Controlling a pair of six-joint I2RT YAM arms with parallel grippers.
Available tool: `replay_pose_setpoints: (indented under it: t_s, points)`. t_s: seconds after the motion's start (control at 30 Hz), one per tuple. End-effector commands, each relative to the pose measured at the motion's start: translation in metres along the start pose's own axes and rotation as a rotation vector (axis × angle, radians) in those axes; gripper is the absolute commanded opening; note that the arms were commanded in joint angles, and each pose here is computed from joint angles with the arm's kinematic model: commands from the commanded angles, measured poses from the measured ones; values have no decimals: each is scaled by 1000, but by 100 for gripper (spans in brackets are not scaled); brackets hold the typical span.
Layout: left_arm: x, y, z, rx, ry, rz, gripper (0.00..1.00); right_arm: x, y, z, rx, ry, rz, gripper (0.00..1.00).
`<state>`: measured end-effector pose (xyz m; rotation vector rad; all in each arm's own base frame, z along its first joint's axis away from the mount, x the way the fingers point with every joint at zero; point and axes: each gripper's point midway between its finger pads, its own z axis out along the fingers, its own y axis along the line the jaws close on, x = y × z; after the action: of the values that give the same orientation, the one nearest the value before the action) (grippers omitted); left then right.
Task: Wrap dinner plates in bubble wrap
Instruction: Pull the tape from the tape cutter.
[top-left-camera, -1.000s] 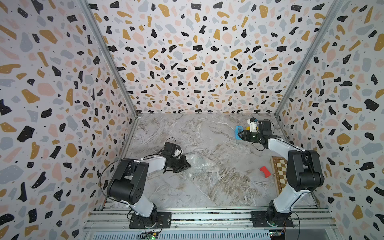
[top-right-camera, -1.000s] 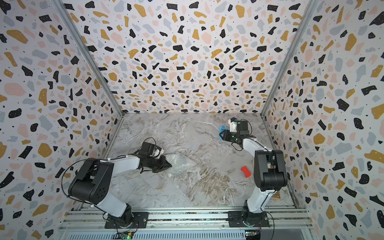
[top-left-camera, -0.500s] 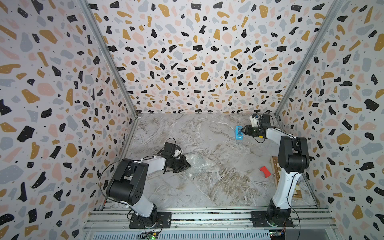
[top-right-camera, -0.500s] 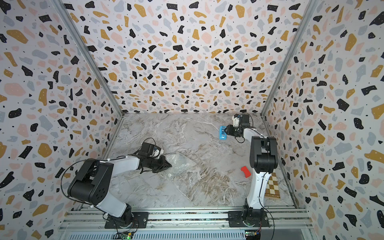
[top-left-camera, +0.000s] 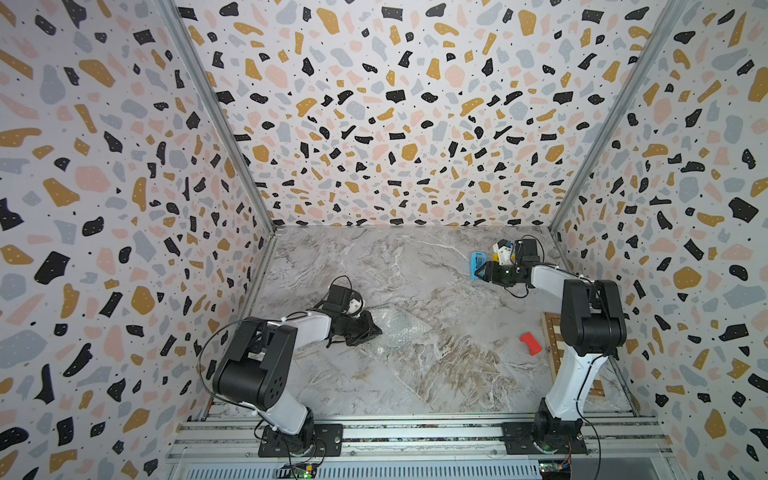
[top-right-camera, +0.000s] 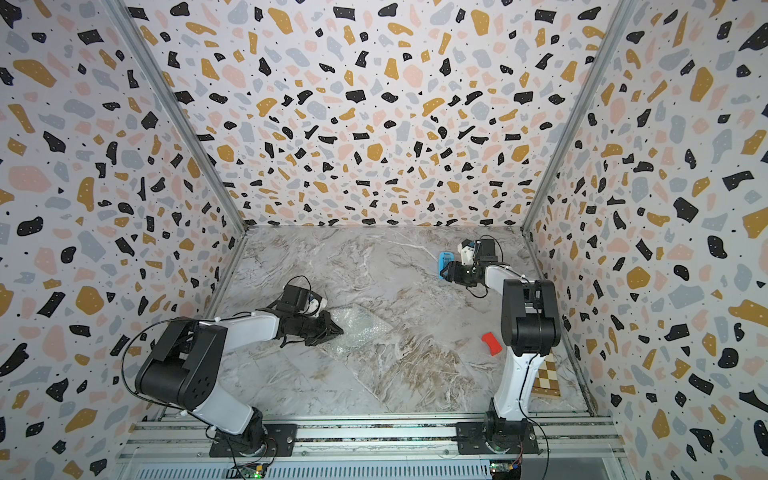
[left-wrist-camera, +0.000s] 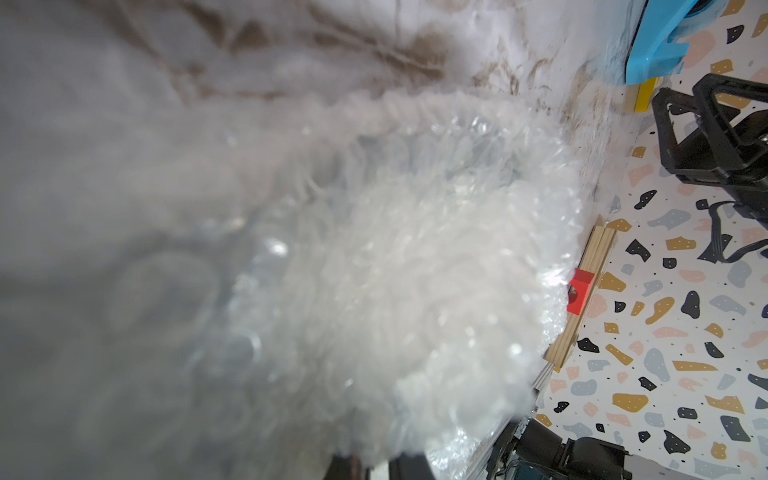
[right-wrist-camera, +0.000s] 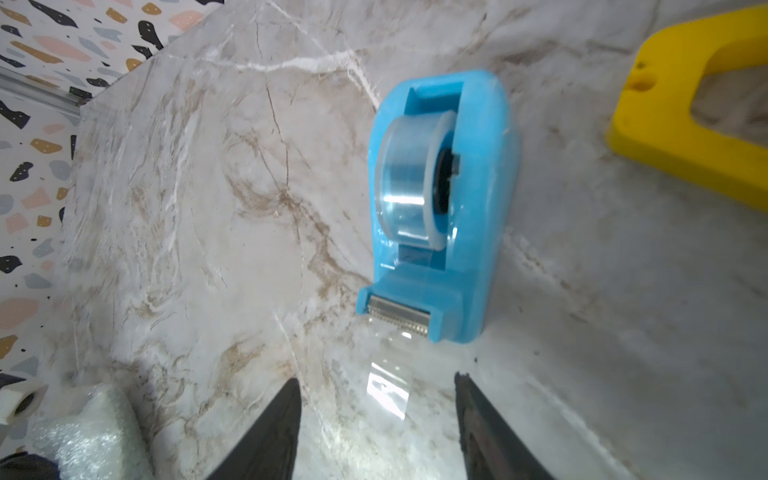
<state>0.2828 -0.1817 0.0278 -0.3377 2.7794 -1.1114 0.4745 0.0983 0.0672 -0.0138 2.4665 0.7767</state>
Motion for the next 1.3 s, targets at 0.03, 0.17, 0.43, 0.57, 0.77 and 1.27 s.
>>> replay_pose_setpoints:
  t_s: [0.03, 0.17, 0.43, 0.57, 0.77, 1.27]
  points:
    - [35, 54, 6, -189, 83, -112, 12, -3, 11, -5, -61, -24, 3, 61]
    - [35, 53, 6, -189, 83, -111, 12, -2, 6, -1, -102, -28, 29, 61]
    - [33, 54, 6, -194, 81, -113, 12, 1, 6, 10, -166, -8, 64, 61]
    - [33, 54, 6, -199, 82, -114, 12, 7, 1, 16, -164, 7, 83, 62]
    - [33, 54, 7, -200, 85, -114, 12, 3, 5, 16, -212, -10, 94, 59]
    - [32, 52, 6, -203, 83, -107, 12, 8, -7, 16, -221, -16, 168, 38]
